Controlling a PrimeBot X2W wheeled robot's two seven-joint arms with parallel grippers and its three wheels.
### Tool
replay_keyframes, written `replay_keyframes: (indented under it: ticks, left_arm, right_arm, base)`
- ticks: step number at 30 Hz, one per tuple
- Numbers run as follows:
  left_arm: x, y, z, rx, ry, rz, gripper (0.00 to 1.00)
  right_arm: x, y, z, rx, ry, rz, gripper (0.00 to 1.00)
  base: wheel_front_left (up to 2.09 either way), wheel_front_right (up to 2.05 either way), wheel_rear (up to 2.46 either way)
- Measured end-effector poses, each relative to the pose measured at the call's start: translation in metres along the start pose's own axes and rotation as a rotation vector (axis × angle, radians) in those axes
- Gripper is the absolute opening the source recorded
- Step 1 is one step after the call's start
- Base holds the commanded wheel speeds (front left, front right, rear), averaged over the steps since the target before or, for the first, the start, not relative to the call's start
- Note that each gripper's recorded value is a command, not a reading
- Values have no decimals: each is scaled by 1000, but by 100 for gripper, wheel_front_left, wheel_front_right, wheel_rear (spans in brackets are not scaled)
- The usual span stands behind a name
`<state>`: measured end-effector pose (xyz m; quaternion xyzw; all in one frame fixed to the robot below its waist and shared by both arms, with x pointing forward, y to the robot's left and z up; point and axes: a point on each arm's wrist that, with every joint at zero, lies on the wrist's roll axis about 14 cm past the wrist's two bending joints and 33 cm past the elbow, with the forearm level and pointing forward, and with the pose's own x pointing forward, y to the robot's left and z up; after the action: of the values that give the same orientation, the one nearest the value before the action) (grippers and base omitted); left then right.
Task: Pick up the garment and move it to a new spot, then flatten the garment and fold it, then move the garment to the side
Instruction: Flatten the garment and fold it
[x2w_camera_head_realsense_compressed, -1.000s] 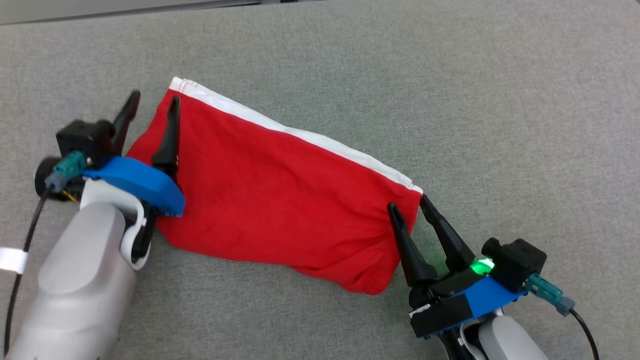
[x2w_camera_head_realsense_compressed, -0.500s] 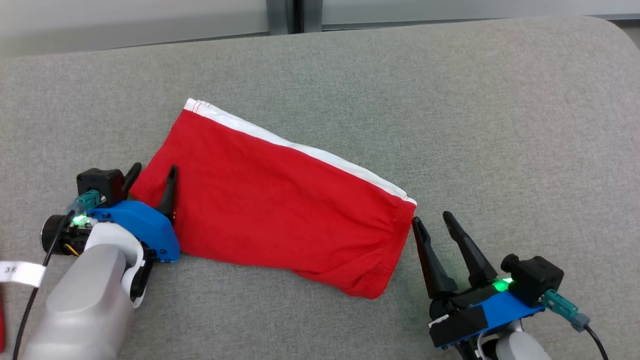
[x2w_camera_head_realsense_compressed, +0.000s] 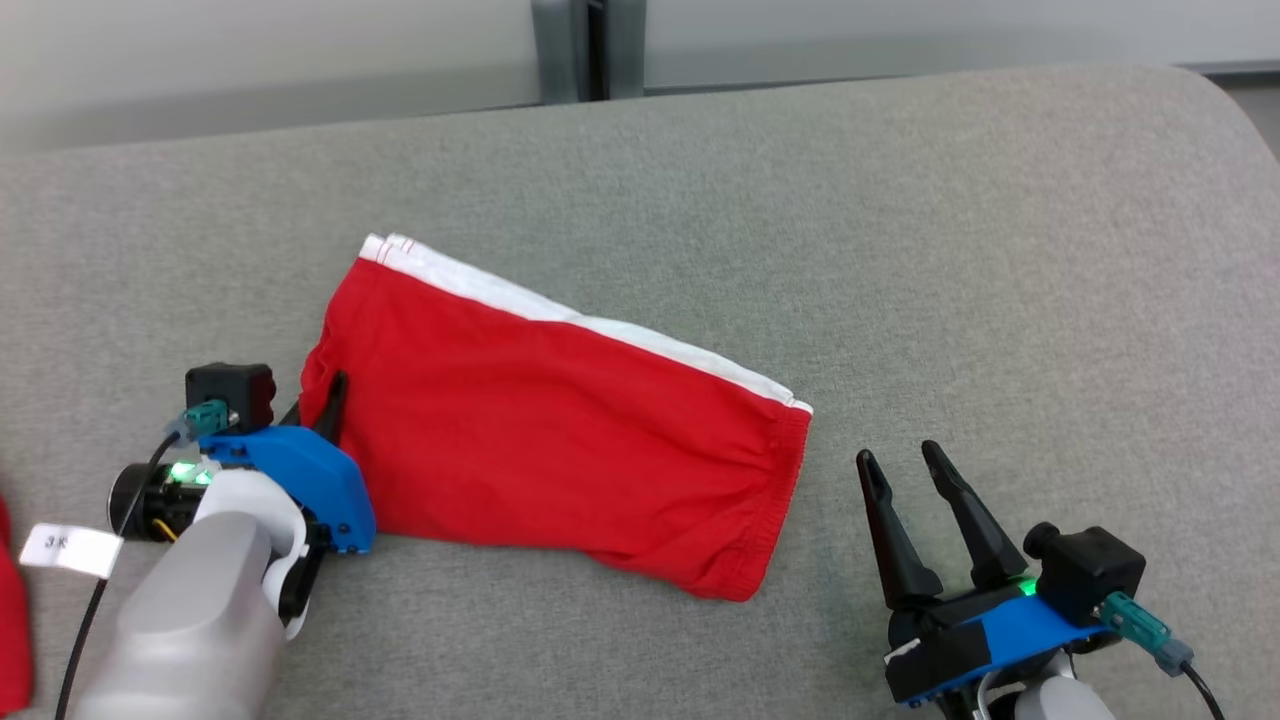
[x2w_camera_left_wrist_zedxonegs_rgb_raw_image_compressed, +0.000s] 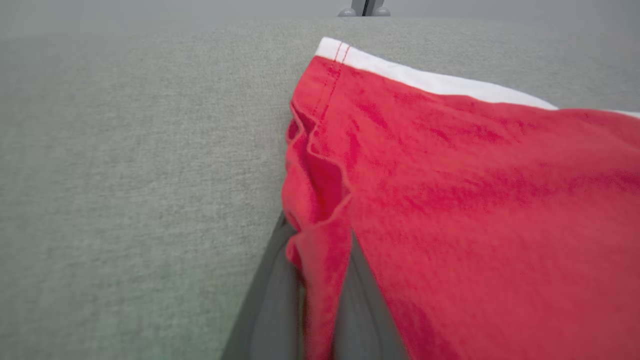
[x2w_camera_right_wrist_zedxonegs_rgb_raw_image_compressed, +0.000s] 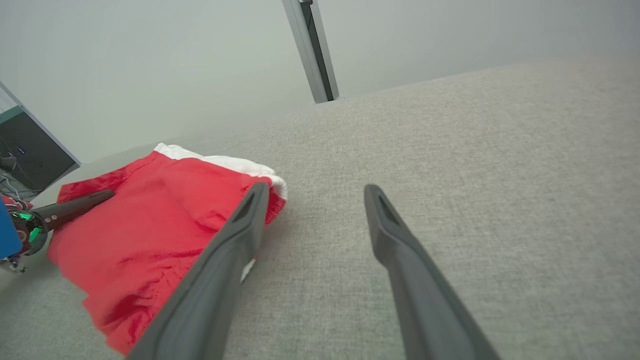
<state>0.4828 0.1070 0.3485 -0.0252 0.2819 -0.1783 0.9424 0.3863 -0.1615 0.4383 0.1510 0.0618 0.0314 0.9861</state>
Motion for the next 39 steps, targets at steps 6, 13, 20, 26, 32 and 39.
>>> replay_keyframes:
  ticks: [6, 13, 20, 26, 32, 39]
  left_arm:
    - [-29, 7, -5, -23, -43, 48, 0]
    - [-68, 11, -30, -122, -56, 114, 0]
    - [-97, 8, -51, -210, -80, 170, 0]
    - [-110, 11, -40, -198, -159, 213, 100]
    - [-124, 13, -32, -170, -227, 233, 100]
    - [-134, 7, -40, -164, -236, 228, 100]
  right_arm:
    - [-8, -2, 3, -56, -3, 0, 100]
    - [-11, 7, -1, -99, 9, 31, 100]
    - [-11, 28, -8, -115, 31, 98, 100]
    - [-5, 53, -15, -106, 51, 175, 100]
    - [9, 70, -22, -113, 78, 227, 100]
    - [8, 68, -62, -137, 223, 232, 100]
  base:
    - [0, 0, 0]
    - [0, 0, 0]
    - [0, 0, 0]
    - [0, 0, 0]
    - [0, 0, 0]
    - [0, 0, 0]
